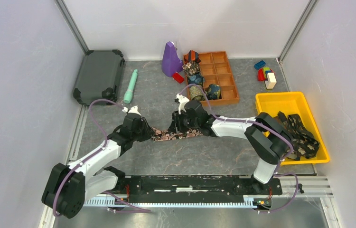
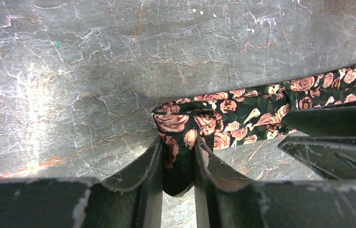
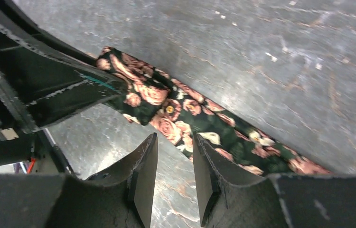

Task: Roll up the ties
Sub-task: Roll the tie at the center of the board.

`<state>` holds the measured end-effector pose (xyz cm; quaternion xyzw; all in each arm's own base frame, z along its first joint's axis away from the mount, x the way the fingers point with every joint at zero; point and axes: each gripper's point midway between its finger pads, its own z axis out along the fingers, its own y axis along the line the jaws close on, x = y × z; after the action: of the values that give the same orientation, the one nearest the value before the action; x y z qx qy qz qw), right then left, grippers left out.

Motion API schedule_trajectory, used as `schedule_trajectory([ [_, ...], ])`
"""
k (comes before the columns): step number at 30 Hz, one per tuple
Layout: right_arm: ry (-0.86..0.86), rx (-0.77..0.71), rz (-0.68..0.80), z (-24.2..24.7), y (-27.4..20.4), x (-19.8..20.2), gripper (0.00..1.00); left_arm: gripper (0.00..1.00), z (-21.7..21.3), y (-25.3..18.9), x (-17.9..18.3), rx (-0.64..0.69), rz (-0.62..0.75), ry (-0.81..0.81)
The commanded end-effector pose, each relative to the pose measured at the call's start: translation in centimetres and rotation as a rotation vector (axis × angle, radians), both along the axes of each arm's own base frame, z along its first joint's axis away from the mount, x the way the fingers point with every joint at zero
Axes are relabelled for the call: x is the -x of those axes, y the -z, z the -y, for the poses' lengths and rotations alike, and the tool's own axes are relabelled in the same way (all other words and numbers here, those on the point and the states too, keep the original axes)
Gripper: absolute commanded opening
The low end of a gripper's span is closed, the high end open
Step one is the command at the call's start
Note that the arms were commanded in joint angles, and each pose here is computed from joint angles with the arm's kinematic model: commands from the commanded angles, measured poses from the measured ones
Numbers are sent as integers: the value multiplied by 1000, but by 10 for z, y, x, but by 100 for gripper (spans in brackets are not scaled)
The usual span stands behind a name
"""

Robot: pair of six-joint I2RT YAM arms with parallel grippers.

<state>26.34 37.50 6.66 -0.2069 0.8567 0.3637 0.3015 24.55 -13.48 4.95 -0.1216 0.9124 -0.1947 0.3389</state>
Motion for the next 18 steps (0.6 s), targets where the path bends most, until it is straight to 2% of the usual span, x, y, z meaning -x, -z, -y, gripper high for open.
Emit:
schedule_trajectory([
  [1, -78, -88, -1, -32, -16, 6, 38, 22, -5, -12, -9, -93, 36, 17],
  [8, -114, -134, -35, -56, -8, 9, 30, 22, -1, -18, -8, -180, 39, 26],
  [18, -127, -137, -60, -75, 9, 6, 26, 22, 7, -27, -9, -280, 49, 47],
])
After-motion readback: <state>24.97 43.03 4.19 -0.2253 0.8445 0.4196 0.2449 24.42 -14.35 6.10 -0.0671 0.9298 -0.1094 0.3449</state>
